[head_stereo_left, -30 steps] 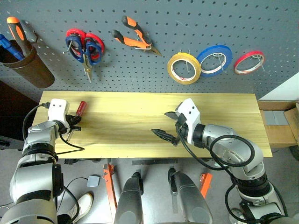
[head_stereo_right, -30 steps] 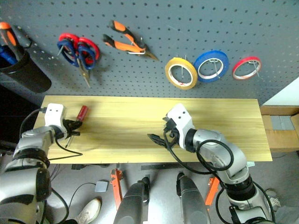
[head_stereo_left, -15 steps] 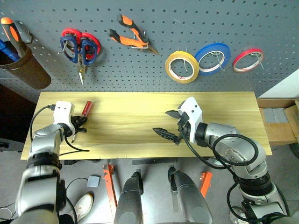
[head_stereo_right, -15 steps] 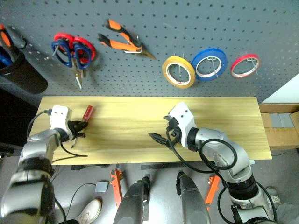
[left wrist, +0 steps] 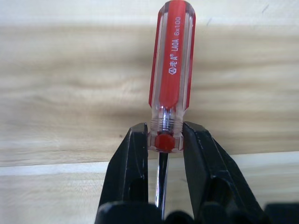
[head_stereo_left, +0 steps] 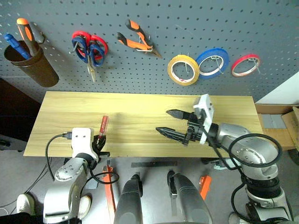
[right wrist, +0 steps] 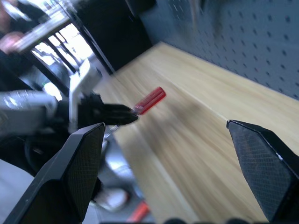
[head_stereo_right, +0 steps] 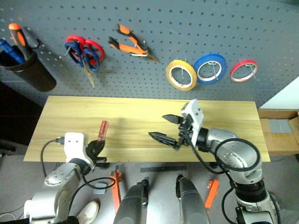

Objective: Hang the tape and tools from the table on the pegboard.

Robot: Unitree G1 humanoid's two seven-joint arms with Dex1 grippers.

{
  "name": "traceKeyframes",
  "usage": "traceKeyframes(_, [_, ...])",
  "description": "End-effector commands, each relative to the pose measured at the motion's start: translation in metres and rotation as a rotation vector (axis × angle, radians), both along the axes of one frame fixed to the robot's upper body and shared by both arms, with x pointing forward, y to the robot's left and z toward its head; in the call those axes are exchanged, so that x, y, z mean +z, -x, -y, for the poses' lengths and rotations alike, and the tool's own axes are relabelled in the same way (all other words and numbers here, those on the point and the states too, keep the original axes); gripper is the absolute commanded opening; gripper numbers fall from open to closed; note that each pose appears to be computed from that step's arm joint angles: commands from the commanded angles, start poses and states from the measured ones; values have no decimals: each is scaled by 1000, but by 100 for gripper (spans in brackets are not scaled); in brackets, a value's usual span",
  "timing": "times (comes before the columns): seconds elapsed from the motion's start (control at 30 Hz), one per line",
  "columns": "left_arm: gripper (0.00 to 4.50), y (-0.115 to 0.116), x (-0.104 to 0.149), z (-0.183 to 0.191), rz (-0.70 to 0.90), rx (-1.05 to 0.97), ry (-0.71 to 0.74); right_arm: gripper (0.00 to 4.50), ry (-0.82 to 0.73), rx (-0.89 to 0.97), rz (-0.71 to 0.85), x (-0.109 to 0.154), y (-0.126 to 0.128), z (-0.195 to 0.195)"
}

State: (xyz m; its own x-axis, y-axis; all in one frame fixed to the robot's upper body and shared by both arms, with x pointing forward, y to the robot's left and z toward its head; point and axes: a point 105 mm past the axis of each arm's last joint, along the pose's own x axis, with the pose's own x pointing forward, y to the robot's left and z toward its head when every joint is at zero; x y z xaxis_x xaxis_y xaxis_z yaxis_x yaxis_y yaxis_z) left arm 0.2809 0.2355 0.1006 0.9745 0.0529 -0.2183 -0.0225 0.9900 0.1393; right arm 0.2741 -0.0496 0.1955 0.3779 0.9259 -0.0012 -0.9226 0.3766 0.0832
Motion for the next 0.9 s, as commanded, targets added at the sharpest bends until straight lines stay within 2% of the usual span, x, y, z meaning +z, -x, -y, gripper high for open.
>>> traceKeyframes(0.03, [73, 10, 48, 4, 194, 56, -158, 450, -84, 51, 36, 19, 9, -1])
traceKeyframes(0.2, [73, 36, 90, -10, 355, 263, -367, 450, -217, 40, 48, 37, 6, -10])
traceKeyframes(0.3, [73, 42, 98, -11, 404, 319, -394, 450, -267, 41, 46, 42, 3, -19])
traceKeyframes(0.47, [73, 39, 139, -21, 573, 408, -447, 450, -337, 38, 62, 52, -3, -32])
traceKeyframes(0.57, [73, 24, 177, -45, 680, 471, -488, 450, -375, 28, 93, 60, -10, -41])
traceKeyframes(0.63, [73, 3, 200, -64, 736, 465, -457, 450, -408, 7, 129, 69, -18, -48])
traceKeyframes(0.9, [73, -53, 245, -95, 831, 356, -335, 450, -458, -88, 253, 90, -40, -64])
